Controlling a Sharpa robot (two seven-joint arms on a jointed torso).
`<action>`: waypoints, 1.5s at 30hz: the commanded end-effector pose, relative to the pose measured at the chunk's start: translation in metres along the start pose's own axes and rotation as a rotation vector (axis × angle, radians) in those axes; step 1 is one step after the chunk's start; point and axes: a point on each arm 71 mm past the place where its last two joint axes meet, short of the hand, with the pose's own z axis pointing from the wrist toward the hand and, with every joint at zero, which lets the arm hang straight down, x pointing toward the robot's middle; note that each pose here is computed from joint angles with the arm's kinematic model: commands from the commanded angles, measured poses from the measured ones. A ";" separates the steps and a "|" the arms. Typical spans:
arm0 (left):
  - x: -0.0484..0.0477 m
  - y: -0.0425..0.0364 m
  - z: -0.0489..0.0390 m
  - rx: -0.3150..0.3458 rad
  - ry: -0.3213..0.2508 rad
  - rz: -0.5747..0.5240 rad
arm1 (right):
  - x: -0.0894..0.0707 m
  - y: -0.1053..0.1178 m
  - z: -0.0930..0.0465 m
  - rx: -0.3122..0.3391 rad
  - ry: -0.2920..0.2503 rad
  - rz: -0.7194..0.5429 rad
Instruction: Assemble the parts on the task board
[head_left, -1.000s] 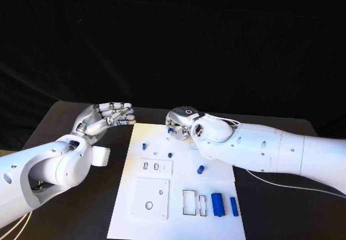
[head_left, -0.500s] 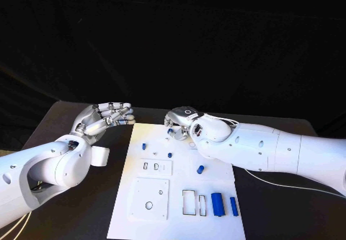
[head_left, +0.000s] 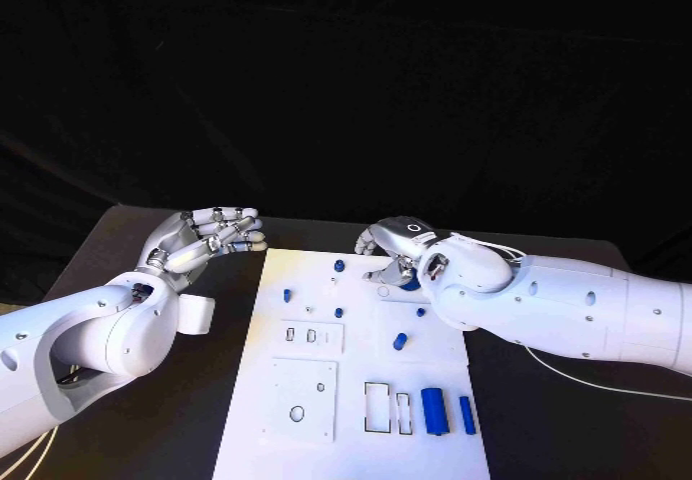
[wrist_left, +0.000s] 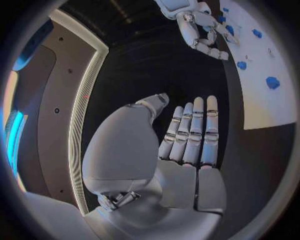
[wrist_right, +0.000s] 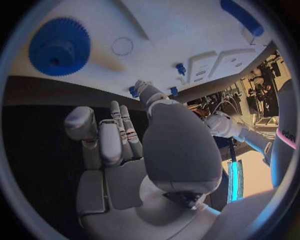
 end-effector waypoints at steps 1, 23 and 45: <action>0.0007 -0.0009 0.0010 0.008 0.016 -0.015 | -0.008 -0.013 -0.016 0.080 -0.022 0.118; 0.0015 0.0024 0.0051 0.003 0.027 -0.022 | 0.001 -0.077 -0.045 0.359 0.148 0.345; 0.0003 0.0024 0.0044 0.000 0.024 -0.021 | 0.011 -0.075 -0.038 0.361 0.145 0.305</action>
